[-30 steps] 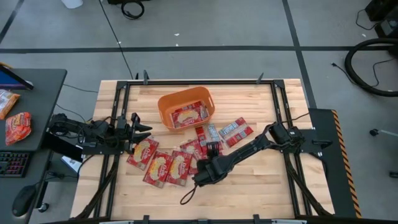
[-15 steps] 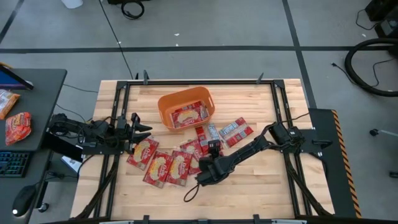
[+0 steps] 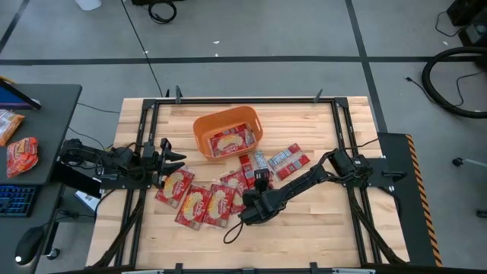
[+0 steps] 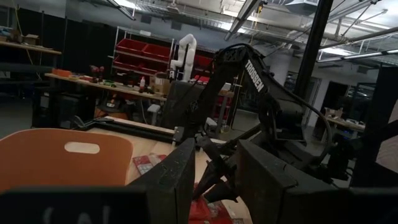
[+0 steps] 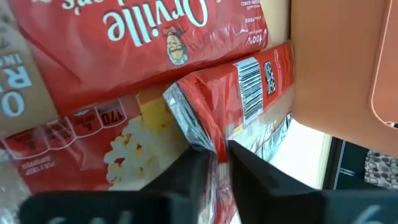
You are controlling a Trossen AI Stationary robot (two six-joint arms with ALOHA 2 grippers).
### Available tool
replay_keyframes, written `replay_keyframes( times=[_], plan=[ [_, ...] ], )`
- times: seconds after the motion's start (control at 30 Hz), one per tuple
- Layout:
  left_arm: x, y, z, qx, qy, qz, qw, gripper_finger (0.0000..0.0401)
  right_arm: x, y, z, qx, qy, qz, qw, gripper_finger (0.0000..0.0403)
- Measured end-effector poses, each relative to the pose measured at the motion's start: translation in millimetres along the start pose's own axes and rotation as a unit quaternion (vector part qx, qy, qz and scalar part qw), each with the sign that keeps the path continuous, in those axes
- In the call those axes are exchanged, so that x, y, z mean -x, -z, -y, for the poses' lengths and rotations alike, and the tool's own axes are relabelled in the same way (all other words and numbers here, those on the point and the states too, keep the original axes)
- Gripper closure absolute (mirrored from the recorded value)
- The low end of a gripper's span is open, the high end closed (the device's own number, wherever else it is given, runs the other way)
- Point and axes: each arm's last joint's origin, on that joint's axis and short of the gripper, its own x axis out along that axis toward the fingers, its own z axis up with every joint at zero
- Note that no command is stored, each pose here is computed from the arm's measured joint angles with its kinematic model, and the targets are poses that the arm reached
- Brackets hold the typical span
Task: Sort popcorn bags into baskets
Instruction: Put the popcorn bag into the orange bin
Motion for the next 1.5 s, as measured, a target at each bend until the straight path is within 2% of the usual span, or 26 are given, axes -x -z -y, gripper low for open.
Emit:
replay_keyframes(
  times=[0.17,0.3,0.43,0.77,0.93,1.13,1.3,1.5],
  plan=[
    [0,0,0,0.0,0.0,0.0,1.0,0.0278,1,0,-1,-0.009,-0.017,-0.006,1.0,0.0393],
    [0,0,0,0.0,0.0,0.0,1.0,0.0278,13,-7,9,-0.011,-0.014,-0.008,1.0,0.0388],
    [0,0,0,0.0,0.0,0.0,1.0,0.0278,37,-19,30,-0.012,0.009,0.002,1.0,0.0396],
    [0,0,0,0.0,0.0,0.0,1.0,0.0278,97,-52,95,-0.093,0.03,0.084,0.992,0.0398],
    [0,0,0,0.0,0.0,0.0,1.0,0.0278,112,-60,127,-0.139,0.029,0.117,0.983,0.0397],
    [0,0,0,0.0,0.0,0.0,1.0,0.0278,108,-69,161,-0.212,0.022,0.14,0.967,0.0397],
    [0,0,0,0.0,-0.001,0.001,1.0,0.0278,88,-76,187,-0.279,-0.035,0.139,0.95,0.0397],
    [0,0,0,-0.004,-0.001,0.0,1.0,0.0278,63,-79,214,-0.319,-0.077,0.129,0.936,0.0396]
  ],
)
